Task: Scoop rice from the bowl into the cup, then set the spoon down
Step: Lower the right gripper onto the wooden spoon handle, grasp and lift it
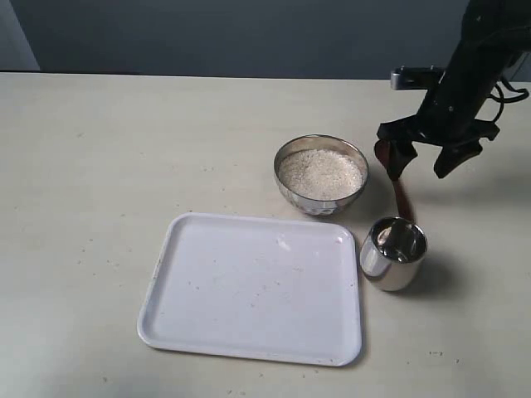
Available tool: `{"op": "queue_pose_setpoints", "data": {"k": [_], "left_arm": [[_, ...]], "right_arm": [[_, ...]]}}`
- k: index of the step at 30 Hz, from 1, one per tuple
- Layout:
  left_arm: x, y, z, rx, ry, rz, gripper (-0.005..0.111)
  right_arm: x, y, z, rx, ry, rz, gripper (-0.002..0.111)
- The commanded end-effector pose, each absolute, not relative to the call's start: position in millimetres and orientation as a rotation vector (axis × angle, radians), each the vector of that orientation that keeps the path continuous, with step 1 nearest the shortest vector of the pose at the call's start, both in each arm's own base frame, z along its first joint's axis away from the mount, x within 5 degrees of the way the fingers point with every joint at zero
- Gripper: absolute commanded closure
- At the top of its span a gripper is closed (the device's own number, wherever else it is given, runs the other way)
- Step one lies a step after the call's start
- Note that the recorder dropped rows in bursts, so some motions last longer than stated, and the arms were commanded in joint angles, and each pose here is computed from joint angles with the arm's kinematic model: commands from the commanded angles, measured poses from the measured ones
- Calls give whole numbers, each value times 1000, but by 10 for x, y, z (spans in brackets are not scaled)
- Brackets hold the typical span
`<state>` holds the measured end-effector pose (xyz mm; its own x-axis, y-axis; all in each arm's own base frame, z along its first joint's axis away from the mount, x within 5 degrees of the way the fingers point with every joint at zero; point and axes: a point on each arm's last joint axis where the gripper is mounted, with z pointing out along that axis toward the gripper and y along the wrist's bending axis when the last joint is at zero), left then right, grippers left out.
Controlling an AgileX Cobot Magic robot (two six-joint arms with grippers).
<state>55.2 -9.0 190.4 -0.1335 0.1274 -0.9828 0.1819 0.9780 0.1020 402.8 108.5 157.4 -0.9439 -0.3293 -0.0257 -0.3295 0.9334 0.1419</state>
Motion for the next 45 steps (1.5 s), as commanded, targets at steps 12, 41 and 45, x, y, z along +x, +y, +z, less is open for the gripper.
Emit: {"op": "queue_pose_setpoints", "data": {"k": [12,41,45], "left_arm": [[548,-91,1922,230,1700,-55,106],[548,-91,1922,230,1700,-55,106],[548,-91,1922,230,1700,-55,106]], "right_arm": [[4023,1155,1362,-515,3157,283,46],[3940,1223,1284,-526,3230,216,46],[3933,1227,1185,-524,3262,223,46]]}}
